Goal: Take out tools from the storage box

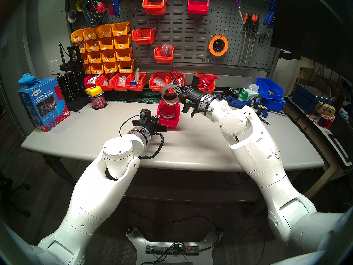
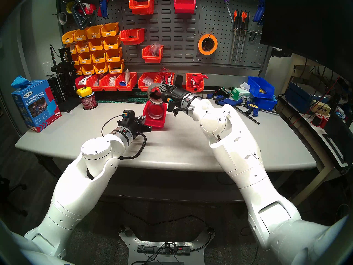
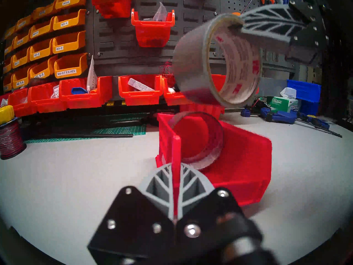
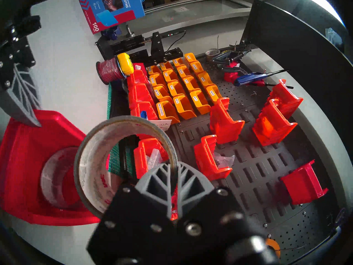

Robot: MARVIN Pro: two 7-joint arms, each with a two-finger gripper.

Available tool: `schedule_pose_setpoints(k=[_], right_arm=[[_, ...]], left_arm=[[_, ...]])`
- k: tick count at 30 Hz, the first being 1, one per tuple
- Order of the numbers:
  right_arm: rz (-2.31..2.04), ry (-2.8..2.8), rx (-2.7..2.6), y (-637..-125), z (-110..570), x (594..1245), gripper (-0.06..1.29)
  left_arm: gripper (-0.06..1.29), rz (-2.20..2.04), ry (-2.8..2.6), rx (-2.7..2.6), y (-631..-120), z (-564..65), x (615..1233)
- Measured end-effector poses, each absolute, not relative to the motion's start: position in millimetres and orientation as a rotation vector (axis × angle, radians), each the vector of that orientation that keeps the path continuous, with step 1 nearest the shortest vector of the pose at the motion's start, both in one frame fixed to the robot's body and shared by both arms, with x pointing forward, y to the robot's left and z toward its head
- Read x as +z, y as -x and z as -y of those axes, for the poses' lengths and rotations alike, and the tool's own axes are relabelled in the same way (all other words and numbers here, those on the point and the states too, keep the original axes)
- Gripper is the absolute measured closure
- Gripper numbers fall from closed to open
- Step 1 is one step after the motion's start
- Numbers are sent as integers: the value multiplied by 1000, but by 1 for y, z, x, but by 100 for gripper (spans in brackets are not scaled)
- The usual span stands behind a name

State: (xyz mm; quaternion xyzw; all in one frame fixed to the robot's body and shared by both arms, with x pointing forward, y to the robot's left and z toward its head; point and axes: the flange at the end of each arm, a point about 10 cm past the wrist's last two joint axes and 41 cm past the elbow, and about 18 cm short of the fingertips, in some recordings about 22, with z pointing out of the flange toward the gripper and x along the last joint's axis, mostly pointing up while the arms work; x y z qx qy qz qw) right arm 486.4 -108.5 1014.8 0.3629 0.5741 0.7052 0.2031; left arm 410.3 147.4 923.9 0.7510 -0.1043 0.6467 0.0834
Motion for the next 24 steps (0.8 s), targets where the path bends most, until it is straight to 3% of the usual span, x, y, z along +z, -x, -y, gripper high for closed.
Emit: schedule_pose_setpoints(k=[13, 24], right_arm=[[-1599, -1012, 1951, -486, 124, 1026, 127], [-1652, -1091, 1804, -482, 181, 1042, 127]], left_arm=[[125, 335, -2251, 1944, -406, -152, 923], [125, 306, -2308, 1992, -416, -174, 918]])
